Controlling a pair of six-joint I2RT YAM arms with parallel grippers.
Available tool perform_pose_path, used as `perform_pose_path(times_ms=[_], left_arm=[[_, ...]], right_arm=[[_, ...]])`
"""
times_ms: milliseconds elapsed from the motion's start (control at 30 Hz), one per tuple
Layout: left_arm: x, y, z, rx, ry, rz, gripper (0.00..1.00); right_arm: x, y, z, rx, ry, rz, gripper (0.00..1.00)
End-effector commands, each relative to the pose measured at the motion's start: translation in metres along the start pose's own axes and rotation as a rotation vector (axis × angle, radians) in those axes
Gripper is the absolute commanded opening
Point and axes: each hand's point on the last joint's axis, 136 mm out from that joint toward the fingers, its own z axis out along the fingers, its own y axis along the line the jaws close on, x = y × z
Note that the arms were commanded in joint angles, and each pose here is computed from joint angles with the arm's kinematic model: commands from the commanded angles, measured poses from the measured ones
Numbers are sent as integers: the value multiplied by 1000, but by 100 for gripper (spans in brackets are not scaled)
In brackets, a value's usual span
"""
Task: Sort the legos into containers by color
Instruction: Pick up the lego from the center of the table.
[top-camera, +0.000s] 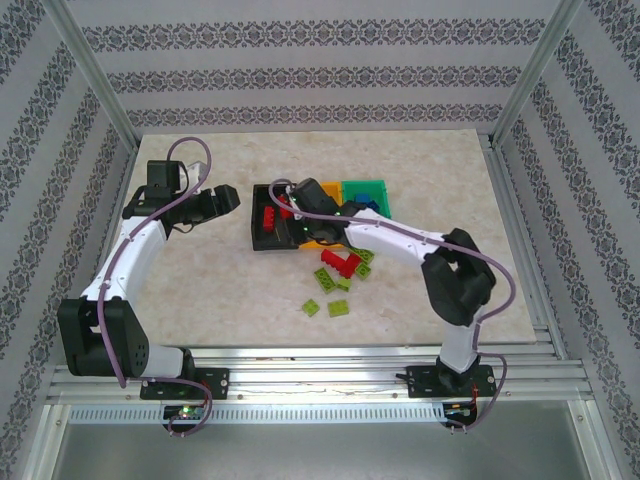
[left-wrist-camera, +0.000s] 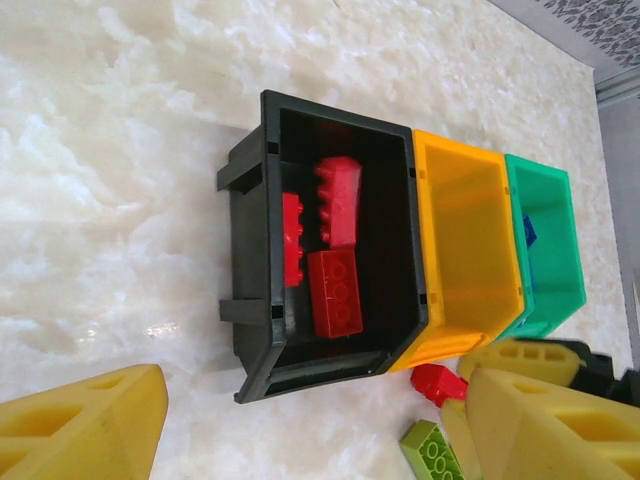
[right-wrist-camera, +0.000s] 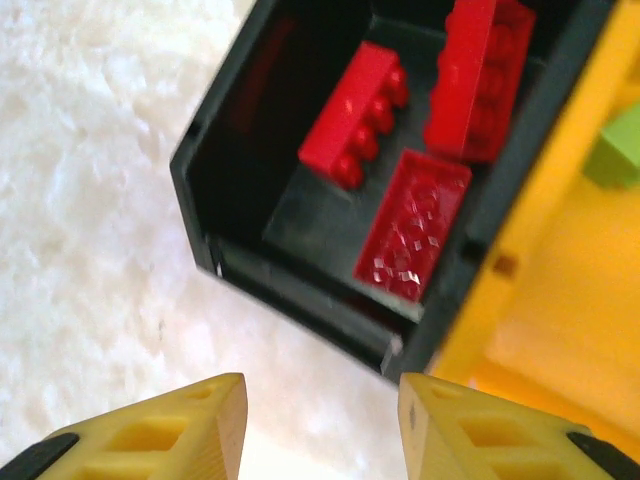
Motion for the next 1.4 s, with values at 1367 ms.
perform_pose_path(times_ms=[1367], left_arm=[[-1, -6, 12, 71, 28, -30, 79]], right_arm=[[97, -90, -7, 254, 201, -139, 28]])
